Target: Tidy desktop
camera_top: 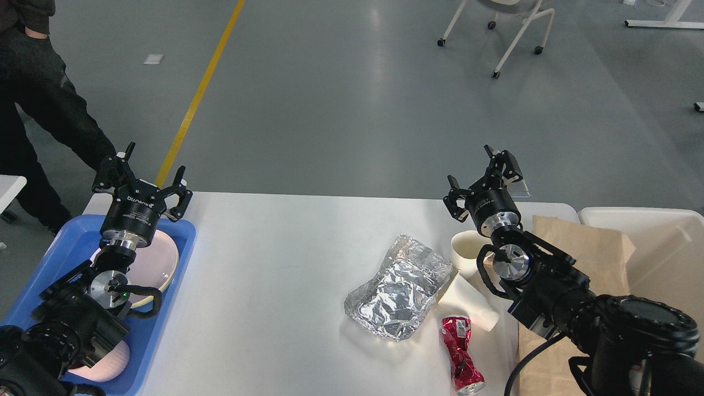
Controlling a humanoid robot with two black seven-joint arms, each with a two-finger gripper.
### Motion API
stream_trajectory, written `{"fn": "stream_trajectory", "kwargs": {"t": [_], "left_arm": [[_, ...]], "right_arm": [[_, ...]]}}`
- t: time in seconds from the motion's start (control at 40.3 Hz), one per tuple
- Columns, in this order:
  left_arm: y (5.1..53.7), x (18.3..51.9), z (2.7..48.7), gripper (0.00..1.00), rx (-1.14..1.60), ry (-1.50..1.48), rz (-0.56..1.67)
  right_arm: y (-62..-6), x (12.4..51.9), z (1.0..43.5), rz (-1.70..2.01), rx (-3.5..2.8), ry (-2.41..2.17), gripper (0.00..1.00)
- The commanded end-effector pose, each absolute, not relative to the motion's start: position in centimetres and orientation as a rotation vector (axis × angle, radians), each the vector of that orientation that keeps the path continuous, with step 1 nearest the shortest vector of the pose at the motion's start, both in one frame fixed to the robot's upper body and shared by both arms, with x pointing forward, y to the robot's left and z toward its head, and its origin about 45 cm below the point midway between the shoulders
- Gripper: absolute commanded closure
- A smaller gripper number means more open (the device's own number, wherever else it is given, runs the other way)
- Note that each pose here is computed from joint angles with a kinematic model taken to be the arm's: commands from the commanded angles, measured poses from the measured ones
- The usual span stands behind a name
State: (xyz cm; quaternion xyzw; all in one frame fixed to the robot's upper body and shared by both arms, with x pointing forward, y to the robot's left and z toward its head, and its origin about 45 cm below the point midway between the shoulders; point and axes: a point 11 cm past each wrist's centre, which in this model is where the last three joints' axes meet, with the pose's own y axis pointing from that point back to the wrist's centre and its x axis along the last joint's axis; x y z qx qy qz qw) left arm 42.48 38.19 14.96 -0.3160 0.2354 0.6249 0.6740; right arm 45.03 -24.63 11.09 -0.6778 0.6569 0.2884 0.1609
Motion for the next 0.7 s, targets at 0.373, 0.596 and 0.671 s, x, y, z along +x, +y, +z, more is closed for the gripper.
{"fn": "stream_trajectory", "kwargs": {"t": [0.373,0.596,0.671], "left_arm": [[38.18,42.51,14.99,0.04,-0.711,0.529,1.406],[38.2,42.46,14.93,0.04,-0.71,0.53,1.407],[38.18,42.51,14.99,0.04,-0.711,0.529,1.406]], "right_arm": [[-24.63,45.03,11.09,0.824,-1.935,1.876,0.0],[-24.63,45.03,11.09,0.824,-1.935,1.876,0.0],[-24.63,45.03,11.09,0.824,-1.935,1.876,0.0]]}}
